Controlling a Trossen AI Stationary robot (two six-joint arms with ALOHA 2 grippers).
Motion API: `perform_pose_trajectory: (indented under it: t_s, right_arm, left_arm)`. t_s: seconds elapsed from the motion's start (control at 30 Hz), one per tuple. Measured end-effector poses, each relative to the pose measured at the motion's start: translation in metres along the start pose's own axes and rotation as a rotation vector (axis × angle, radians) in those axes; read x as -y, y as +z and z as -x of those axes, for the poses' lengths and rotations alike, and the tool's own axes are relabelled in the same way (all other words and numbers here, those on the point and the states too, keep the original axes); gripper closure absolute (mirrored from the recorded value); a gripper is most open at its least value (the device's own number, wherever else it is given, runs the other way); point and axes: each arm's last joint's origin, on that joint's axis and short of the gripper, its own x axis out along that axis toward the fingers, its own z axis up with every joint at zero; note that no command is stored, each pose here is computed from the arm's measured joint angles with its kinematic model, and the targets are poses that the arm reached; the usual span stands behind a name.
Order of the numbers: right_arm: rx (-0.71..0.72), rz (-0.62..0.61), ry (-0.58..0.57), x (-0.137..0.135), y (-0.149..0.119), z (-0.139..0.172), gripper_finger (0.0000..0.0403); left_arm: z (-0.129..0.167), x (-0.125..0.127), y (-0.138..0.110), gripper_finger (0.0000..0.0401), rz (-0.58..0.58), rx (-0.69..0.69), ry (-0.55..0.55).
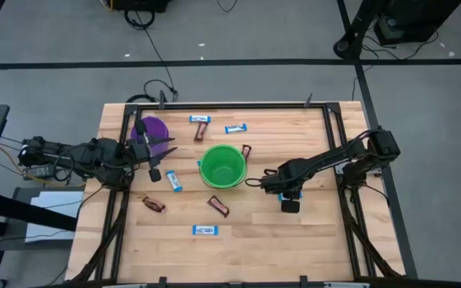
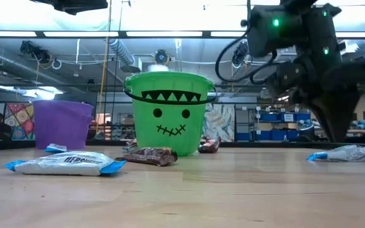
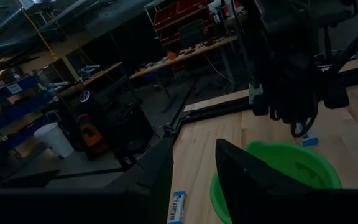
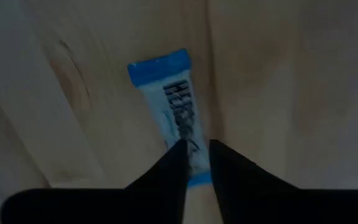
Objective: Sort candy by brand, put in halloween buckets
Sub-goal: Put the white chocolate bar into the violet bucket
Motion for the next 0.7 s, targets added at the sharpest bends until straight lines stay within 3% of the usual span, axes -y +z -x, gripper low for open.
perform_pose_trajectory:
  t_s: [0.3,0.7]
  right_arm:
    - [0.019,-0.07,0.047,-0.004,-0.007,-0.019,0.0216]
    - [0.049,-0.104,0.083,-0.008,-0.013,-0.01,0.0204]
  left_arm:
    - [0.0,0.0,0.0,0.0274,0.0,-0.002,-0.001]
    - [0.0,0.0,0.0,0.0274,0.0,-0.002,0.0]
